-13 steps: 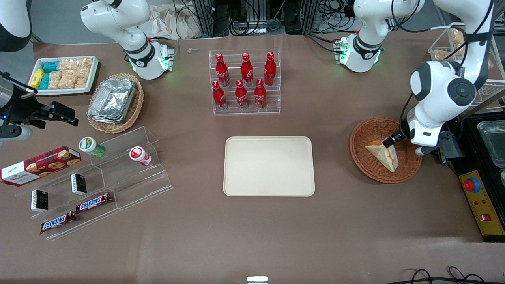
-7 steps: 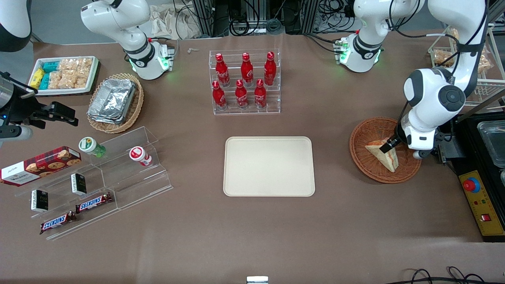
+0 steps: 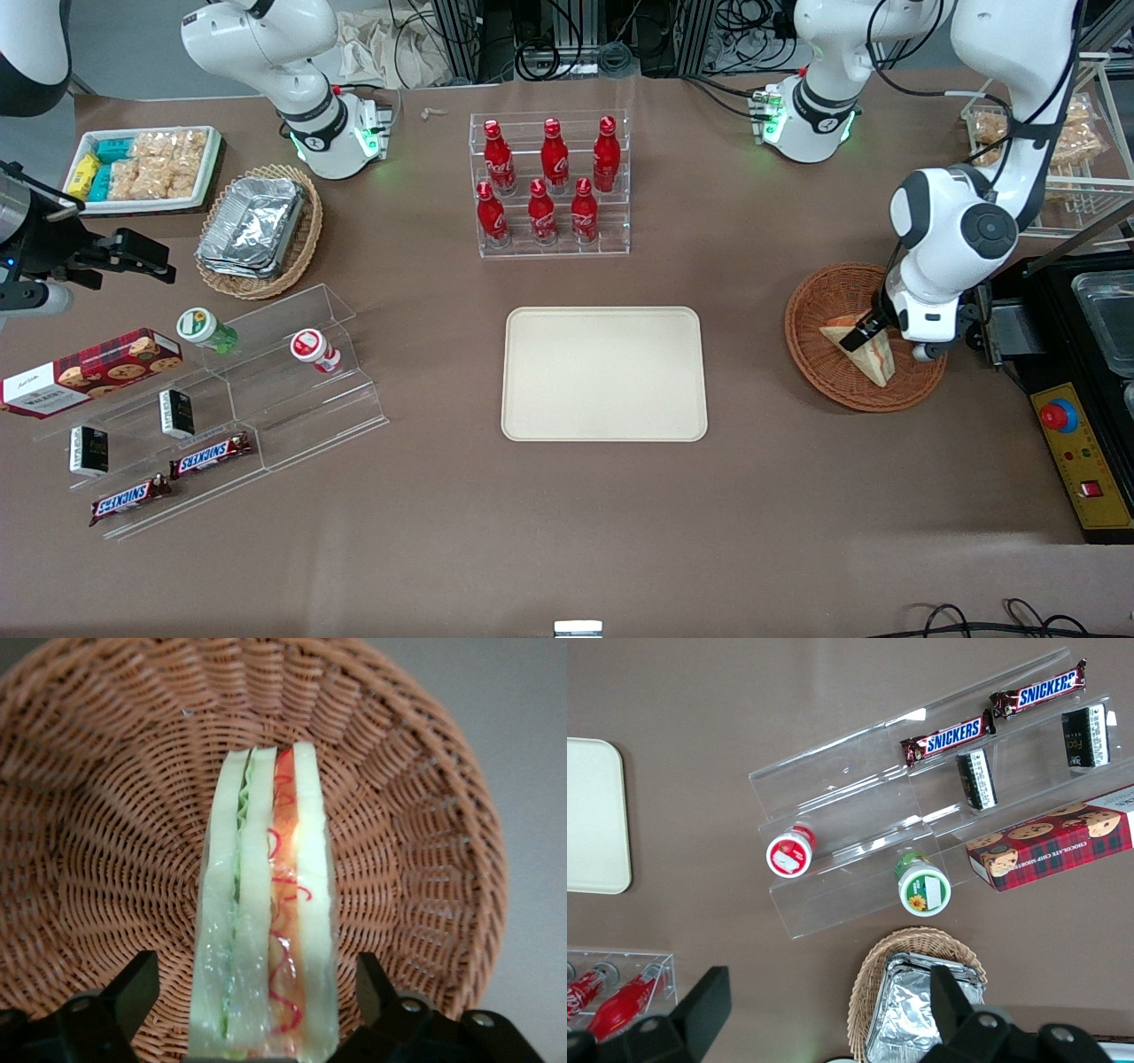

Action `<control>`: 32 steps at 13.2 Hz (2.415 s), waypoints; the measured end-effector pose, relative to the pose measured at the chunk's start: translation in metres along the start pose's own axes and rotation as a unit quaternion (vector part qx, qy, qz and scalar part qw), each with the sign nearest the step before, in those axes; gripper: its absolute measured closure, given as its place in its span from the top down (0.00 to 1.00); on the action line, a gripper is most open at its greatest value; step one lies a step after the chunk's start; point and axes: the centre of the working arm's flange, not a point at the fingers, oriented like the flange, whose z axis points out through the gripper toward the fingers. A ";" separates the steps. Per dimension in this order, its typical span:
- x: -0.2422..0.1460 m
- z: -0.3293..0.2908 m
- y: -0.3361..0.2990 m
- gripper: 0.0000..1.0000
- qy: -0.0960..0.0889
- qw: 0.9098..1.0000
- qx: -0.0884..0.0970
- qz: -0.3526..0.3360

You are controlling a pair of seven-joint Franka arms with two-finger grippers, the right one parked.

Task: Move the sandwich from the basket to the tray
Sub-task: 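Lower the left gripper and close it on the wrapped sandwich, then lift the sandwich out of the basket and carry it toward the cream tray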

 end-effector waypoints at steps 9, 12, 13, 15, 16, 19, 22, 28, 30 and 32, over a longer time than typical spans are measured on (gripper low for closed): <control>-0.010 -0.034 0.016 0.34 0.010 0.999 0.011 0.043; -0.014 -0.093 0.016 0.25 0.007 0.993 0.063 0.099; -0.013 -0.118 0.015 0.21 -0.006 0.990 0.081 0.118; -0.006 -0.178 0.018 0.21 -0.033 0.981 0.107 0.157; -0.002 -0.210 0.023 0.21 -0.044 0.977 0.111 0.177; -0.014 -0.280 0.053 0.21 -0.053 0.969 0.087 0.224; -0.069 -0.290 0.111 0.17 -0.060 0.950 0.074 0.296; -0.139 -0.173 0.219 0.17 -0.093 0.935 0.029 0.342; -0.154 -0.116 0.247 0.17 -0.078 0.937 0.027 0.338; -0.175 -0.061 0.268 0.17 -0.050 0.940 0.043 0.334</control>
